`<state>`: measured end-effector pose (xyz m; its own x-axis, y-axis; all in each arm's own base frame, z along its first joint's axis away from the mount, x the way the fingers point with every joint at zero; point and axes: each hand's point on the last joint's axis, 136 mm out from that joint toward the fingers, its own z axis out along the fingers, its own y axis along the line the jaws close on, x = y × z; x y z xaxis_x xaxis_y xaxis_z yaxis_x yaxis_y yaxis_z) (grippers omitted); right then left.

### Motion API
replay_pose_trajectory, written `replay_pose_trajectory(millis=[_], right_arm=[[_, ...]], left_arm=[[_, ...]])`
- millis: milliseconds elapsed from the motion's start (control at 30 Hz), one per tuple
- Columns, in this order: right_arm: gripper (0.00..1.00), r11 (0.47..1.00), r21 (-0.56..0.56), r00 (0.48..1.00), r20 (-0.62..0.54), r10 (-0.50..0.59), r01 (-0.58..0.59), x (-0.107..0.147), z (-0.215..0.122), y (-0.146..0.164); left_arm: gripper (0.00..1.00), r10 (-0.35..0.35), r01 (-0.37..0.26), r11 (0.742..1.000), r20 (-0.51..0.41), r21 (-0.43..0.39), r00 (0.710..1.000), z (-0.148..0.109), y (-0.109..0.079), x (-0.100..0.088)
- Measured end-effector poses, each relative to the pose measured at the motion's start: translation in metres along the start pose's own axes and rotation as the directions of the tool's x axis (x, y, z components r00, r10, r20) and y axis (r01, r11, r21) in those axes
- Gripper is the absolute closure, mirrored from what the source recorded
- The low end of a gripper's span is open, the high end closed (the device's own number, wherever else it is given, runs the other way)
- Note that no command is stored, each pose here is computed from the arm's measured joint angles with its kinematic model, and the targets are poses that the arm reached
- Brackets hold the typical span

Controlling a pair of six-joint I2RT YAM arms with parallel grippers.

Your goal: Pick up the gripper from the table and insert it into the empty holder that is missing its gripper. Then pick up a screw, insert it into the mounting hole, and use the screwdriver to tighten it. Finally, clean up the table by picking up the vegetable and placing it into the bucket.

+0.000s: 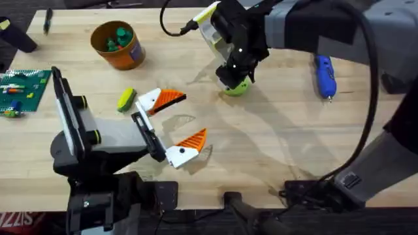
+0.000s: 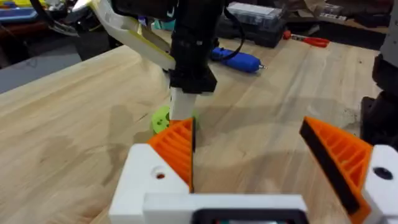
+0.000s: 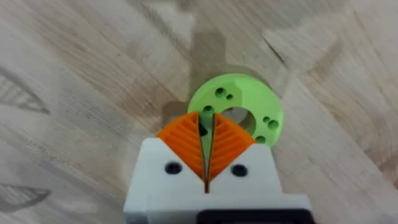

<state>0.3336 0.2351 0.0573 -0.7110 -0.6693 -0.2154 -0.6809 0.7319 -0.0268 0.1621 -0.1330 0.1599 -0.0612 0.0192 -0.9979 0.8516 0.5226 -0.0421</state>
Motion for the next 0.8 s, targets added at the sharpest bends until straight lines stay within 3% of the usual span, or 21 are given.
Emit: replay_pose_trajectory(millis=[800], right_arm=[[0.986,0.999,0.013,0.999,-0.004,0.036,-0.036,0.0006,-0.0004,-0.0012]], left_arm=[[0.016,0.000,0.000,1.000,0.000,0.000,1.000,0.0000,0.0000,0.0000]])
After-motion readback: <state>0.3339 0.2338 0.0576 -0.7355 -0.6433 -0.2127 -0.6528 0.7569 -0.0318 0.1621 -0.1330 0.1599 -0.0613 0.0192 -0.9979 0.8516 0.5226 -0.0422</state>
